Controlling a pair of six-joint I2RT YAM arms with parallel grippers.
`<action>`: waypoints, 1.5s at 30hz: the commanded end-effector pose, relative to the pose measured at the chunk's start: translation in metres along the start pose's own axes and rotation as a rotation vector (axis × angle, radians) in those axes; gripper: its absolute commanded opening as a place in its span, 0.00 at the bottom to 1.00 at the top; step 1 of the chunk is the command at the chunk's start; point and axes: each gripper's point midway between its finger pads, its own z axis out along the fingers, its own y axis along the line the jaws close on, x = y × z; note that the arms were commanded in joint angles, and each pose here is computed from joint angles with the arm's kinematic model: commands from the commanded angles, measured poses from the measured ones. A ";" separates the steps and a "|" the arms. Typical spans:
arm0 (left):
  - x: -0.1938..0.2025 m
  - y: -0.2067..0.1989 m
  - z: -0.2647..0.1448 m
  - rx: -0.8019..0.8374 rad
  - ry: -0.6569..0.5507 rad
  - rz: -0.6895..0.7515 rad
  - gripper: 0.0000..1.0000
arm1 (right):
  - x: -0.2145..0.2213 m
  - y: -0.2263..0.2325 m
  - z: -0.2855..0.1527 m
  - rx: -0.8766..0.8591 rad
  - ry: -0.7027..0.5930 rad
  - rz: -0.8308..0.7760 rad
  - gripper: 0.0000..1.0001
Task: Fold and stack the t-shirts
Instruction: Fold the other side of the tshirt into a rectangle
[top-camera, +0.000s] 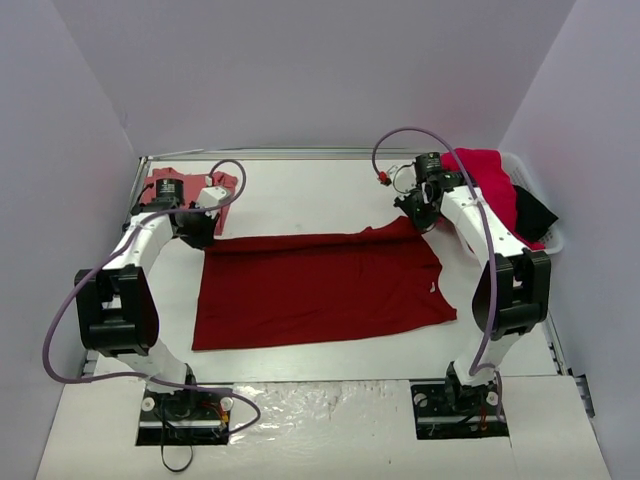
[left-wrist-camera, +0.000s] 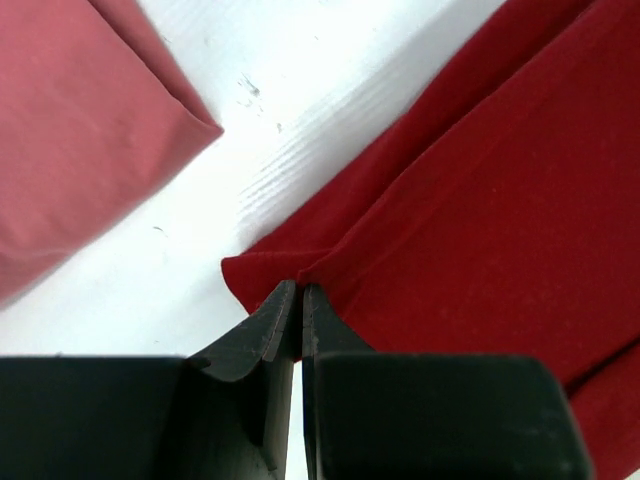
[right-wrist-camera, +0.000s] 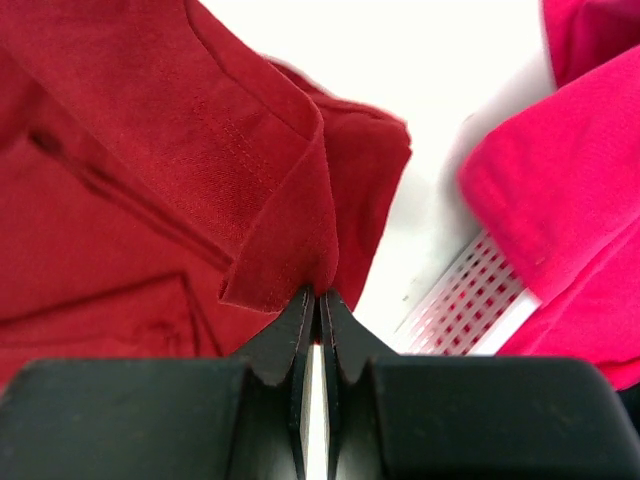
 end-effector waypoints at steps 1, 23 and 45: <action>-0.004 -0.006 -0.017 0.001 -0.034 0.036 0.02 | 0.015 0.008 -0.020 -0.016 0.005 0.013 0.00; 0.046 -0.045 -0.023 0.053 0.041 0.101 0.02 | 0.076 0.056 -0.015 -0.166 0.124 -0.012 0.00; 0.090 -0.077 -0.017 0.112 0.198 0.193 0.41 | 0.120 0.097 0.006 -0.361 0.292 -0.021 0.53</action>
